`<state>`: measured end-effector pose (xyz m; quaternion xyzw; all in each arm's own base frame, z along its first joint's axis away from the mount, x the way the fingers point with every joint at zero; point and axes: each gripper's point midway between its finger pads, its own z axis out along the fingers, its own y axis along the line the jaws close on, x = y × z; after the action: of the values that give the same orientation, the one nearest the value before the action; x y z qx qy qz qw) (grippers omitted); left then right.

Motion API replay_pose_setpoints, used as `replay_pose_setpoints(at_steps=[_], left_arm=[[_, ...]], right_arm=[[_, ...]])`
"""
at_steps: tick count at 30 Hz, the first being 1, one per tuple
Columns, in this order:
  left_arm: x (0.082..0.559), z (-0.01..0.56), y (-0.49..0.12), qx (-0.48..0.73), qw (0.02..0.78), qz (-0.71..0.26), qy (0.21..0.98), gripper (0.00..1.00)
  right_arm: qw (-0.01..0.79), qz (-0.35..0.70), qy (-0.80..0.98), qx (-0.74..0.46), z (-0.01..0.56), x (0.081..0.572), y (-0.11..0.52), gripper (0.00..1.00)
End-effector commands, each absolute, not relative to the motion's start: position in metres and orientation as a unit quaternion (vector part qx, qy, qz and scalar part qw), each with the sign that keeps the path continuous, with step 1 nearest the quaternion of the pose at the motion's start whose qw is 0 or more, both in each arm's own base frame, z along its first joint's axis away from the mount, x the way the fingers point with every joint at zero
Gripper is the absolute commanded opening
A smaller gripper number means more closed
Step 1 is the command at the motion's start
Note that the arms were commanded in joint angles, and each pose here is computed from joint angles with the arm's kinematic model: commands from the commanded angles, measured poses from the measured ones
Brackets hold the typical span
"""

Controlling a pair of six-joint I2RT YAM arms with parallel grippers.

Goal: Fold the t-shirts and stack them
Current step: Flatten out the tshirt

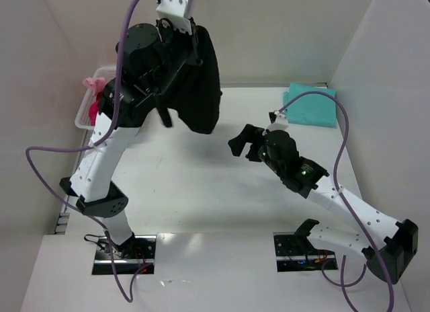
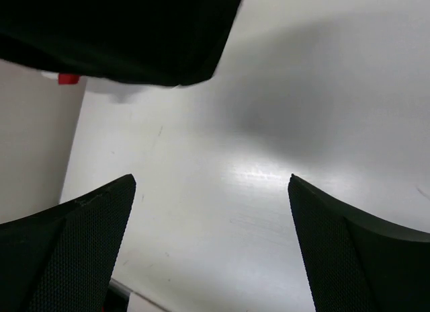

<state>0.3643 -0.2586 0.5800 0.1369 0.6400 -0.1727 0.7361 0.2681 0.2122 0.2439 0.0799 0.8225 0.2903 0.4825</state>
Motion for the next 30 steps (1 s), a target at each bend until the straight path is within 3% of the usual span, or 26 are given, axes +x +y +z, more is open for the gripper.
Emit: replay_pose_setpoints(at_steps=[1,10,17,30], left_arm=[[0.379,0.567,-0.244,0.114,0.726,-0.109,0.670,0.00],[0.375,0.570,-0.240,0.103,0.725,-0.116,0.671,0.00],[0.383,0.539,-0.246,0.083,0.691,-0.119,0.708,0.00],[0.388,0.537,-0.267,0.078,0.680,-0.163,0.711,0.00]], right_arm=[[0.587,0.324,0.739,0.069,0.306,0.298,0.221,1.00],[0.633,0.367,0.681,0.032,0.369,0.321,0.250,1.00],[0.655,0.437,0.616,-0.032,0.419,0.293,0.263,1.00],[0.618,0.452,0.641,-0.062,0.392,0.300,0.299,1.00]])
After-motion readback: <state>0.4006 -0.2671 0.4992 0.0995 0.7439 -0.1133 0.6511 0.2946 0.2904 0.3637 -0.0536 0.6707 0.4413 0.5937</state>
